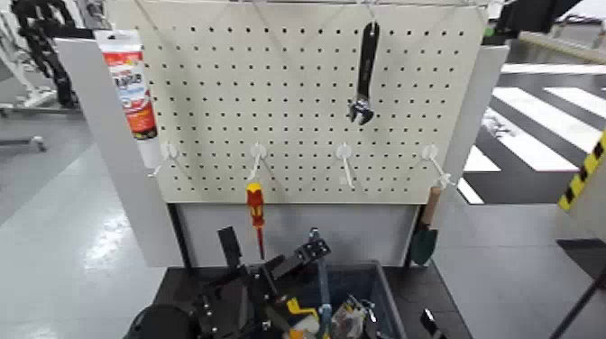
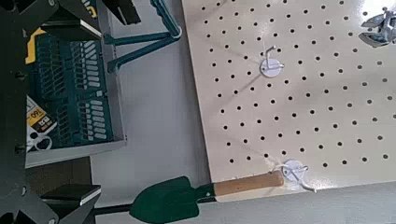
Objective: Grasp the handle of the crate.
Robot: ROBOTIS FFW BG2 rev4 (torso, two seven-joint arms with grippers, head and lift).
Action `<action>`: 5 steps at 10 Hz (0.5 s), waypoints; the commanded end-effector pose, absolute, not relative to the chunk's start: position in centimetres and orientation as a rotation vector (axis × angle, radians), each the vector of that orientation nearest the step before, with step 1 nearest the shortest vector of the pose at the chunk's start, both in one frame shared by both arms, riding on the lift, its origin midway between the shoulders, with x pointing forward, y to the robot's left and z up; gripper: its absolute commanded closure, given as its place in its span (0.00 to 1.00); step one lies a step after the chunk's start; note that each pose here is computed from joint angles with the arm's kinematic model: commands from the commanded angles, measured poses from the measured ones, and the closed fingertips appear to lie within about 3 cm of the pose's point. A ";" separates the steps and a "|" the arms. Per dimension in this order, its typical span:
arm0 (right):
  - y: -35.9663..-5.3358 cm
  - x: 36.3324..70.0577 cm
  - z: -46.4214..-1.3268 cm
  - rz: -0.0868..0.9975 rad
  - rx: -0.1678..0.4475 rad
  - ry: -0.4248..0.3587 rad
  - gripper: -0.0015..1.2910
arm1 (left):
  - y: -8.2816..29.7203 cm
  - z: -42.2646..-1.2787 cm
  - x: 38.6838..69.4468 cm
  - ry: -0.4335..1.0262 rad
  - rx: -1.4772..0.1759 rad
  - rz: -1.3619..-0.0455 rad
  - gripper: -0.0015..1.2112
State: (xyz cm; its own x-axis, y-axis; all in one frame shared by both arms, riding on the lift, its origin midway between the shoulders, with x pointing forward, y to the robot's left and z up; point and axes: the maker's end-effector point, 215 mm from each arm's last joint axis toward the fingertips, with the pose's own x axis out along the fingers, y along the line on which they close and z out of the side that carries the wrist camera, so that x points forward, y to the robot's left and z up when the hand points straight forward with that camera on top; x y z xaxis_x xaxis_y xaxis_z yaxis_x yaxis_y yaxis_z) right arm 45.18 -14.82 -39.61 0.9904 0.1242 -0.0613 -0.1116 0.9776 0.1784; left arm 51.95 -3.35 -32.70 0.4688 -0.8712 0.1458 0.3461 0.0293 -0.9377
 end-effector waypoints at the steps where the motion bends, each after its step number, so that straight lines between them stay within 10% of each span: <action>1: -14.9 45.2 -39.7 0.118 0.175 0.073 0.11 | -3.3 -32.9 51.9 0.563 -1.223 -1.012 0.22; 4: -14.8 45.3 -39.5 0.123 0.176 0.071 0.12 | -3.3 -33.0 51.8 0.572 -1.258 -1.014 0.92; 5: -14.8 45.3 -39.6 0.121 0.177 0.072 0.12 | -3.3 -33.2 51.7 0.575 -1.259 -1.013 0.97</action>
